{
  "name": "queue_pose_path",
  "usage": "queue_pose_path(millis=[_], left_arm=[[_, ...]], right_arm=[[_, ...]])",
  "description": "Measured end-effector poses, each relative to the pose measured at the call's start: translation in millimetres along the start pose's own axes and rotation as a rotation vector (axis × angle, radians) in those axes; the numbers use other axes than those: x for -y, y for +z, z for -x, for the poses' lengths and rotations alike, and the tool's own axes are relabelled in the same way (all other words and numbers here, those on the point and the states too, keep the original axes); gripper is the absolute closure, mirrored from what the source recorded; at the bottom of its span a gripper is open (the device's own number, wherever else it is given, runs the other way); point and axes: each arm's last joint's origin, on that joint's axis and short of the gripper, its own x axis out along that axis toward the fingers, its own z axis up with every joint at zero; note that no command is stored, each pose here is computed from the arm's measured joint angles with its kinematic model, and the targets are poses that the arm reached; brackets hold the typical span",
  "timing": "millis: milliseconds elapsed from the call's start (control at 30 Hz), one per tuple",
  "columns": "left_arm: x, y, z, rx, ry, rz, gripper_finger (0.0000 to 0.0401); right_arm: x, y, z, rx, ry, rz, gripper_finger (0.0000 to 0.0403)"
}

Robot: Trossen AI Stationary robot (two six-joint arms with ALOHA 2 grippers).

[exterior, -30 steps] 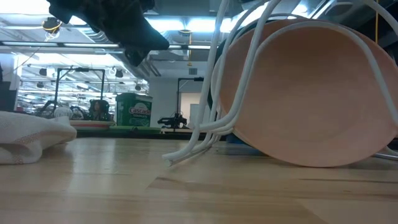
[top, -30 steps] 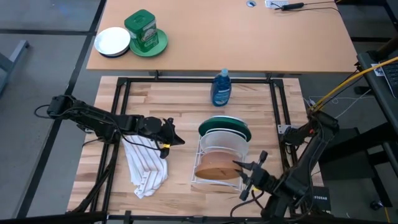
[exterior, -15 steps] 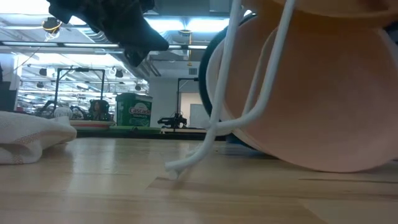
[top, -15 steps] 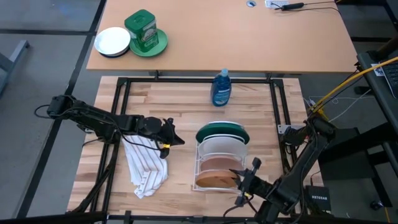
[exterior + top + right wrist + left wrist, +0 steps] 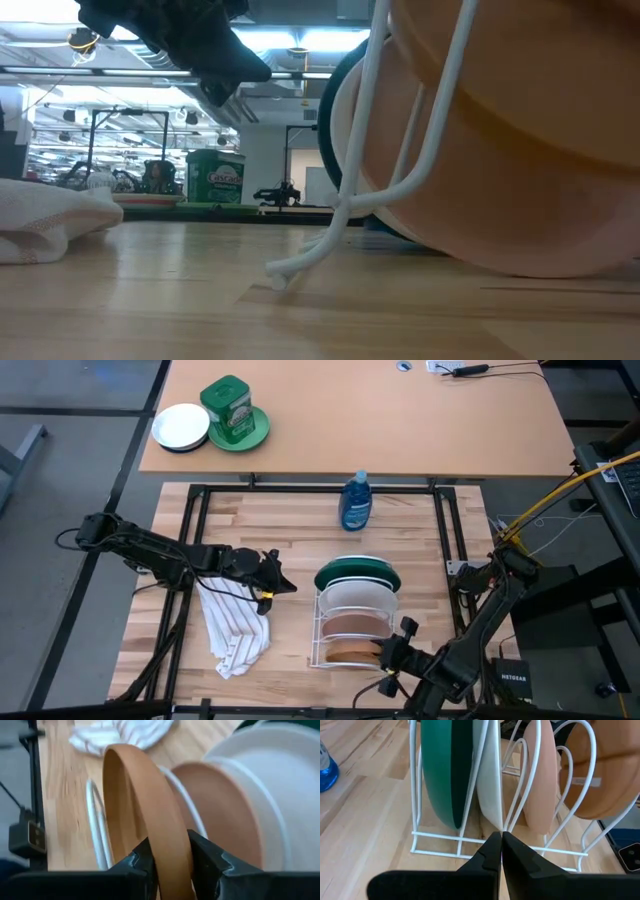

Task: Sort dishes
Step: Put the brown plate in the dish rack

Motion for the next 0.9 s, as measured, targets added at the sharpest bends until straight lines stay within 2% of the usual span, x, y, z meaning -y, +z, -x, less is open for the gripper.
queue_pose_path(millis=[567,900], left_arm=[[0.0,0.0,0.0,0.0,0.0,-0.032,0.0396],[0.1,-0.1,0.0,-0.001,0.0,-0.048,0.0396]], right_arm=[[11.7,17.5,-32.6,-0.324,0.053,-0.085,0.0306],[14.9,20.9,-38.1,-0.384,0.068,-0.091,0.0306]])
